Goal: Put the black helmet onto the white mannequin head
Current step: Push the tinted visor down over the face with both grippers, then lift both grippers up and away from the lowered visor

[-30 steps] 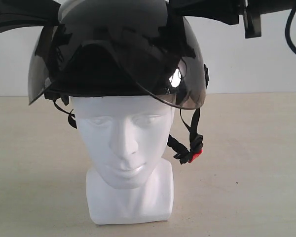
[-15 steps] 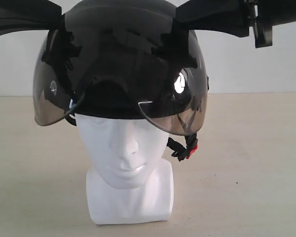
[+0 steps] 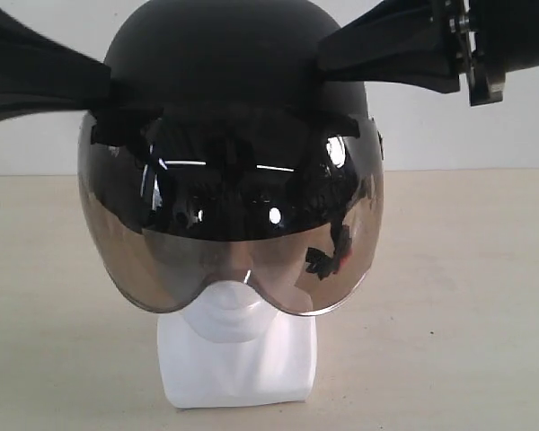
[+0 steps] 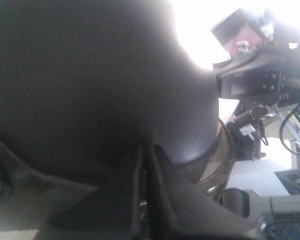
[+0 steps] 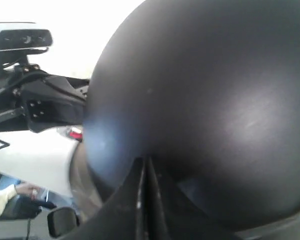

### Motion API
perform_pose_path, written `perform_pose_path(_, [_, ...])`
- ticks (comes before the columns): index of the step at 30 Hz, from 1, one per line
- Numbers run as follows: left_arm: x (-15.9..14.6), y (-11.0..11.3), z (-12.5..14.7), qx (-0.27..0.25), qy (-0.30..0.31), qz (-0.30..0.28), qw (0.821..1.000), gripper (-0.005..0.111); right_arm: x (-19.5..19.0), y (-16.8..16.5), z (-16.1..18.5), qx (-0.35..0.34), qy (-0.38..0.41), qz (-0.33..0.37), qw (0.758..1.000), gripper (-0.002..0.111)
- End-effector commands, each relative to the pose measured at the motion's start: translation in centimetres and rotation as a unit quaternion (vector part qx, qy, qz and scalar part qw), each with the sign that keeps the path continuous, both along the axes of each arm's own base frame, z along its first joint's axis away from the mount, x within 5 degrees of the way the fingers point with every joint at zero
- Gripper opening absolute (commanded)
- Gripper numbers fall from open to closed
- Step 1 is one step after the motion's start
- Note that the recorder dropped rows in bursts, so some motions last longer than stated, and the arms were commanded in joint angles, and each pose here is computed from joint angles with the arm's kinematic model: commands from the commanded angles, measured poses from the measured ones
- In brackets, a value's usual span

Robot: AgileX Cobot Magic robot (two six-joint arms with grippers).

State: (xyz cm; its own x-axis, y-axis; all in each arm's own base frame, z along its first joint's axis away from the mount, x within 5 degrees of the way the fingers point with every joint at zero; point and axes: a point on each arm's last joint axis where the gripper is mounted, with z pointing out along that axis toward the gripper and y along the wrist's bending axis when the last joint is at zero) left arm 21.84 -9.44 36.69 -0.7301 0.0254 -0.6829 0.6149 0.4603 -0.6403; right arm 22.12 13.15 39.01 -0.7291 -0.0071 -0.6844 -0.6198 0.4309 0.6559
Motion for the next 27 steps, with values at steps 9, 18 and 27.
perform_pose_path(9, [-0.4, -0.1, -3.2, 0.071, 0.041, -0.047, 0.996, 0.004, -0.5, 0.9, -1.9, -0.074, 0.017, 0.019, 0.997, 0.000])
perform_pose_path(18, [-0.4, 0.1, -3.5, 0.093, 0.043, -0.049, 0.994, 0.004, -1.1, 1.6, -2.4, -0.102, 0.026, 0.035, 0.994, 0.000])
perform_pose_path(27, [-1.2, 0.1, -2.5, 0.085, 0.022, -0.045, 0.995, 0.004, -1.6, 1.4, -1.0, -0.092, -0.029, -0.006, 0.995, 0.000])
